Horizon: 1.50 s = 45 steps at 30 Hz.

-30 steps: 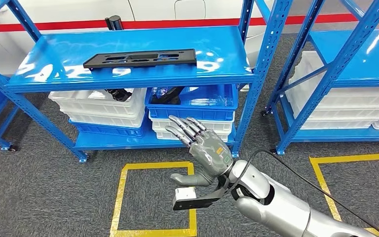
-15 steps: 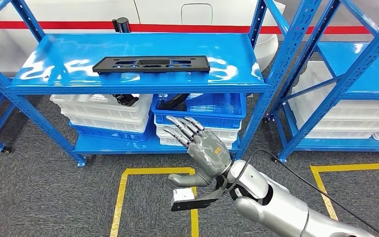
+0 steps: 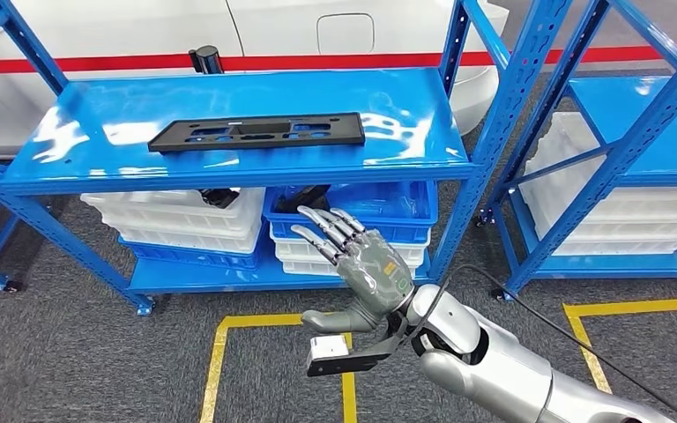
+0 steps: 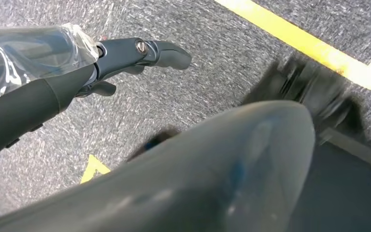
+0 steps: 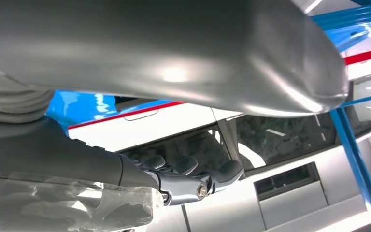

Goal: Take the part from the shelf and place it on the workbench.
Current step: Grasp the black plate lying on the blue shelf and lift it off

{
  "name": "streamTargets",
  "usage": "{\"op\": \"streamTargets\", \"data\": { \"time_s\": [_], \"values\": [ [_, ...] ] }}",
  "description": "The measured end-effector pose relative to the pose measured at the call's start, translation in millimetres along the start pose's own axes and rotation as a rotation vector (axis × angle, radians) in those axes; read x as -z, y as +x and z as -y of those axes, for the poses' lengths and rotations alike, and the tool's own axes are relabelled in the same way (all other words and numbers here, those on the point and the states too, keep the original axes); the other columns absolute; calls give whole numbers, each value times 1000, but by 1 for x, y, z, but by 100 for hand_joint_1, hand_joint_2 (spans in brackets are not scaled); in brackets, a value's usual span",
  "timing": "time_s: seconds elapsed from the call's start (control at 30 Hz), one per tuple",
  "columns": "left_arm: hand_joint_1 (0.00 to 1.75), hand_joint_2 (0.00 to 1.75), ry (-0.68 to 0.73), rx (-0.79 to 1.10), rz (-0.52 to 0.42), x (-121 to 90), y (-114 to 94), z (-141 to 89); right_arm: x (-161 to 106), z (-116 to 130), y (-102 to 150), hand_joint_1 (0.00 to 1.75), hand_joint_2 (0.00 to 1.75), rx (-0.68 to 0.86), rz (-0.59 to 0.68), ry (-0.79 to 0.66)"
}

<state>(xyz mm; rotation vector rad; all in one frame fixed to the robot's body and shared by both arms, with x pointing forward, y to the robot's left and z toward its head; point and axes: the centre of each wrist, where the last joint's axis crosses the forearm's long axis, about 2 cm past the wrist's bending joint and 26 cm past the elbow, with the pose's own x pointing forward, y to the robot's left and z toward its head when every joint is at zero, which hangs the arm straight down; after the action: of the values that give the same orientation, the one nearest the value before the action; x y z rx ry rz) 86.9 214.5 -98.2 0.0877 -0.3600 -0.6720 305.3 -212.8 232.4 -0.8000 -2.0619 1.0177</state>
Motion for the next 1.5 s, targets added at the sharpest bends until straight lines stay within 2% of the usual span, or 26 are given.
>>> {"op": "streamTargets", "data": {
  "time_s": [1.5],
  "values": [
    [0, 0, 3, 29, -5, 0, -3, -2, -9, -4, 3, 0, 0, 18, 18, -19]
  ]
}}
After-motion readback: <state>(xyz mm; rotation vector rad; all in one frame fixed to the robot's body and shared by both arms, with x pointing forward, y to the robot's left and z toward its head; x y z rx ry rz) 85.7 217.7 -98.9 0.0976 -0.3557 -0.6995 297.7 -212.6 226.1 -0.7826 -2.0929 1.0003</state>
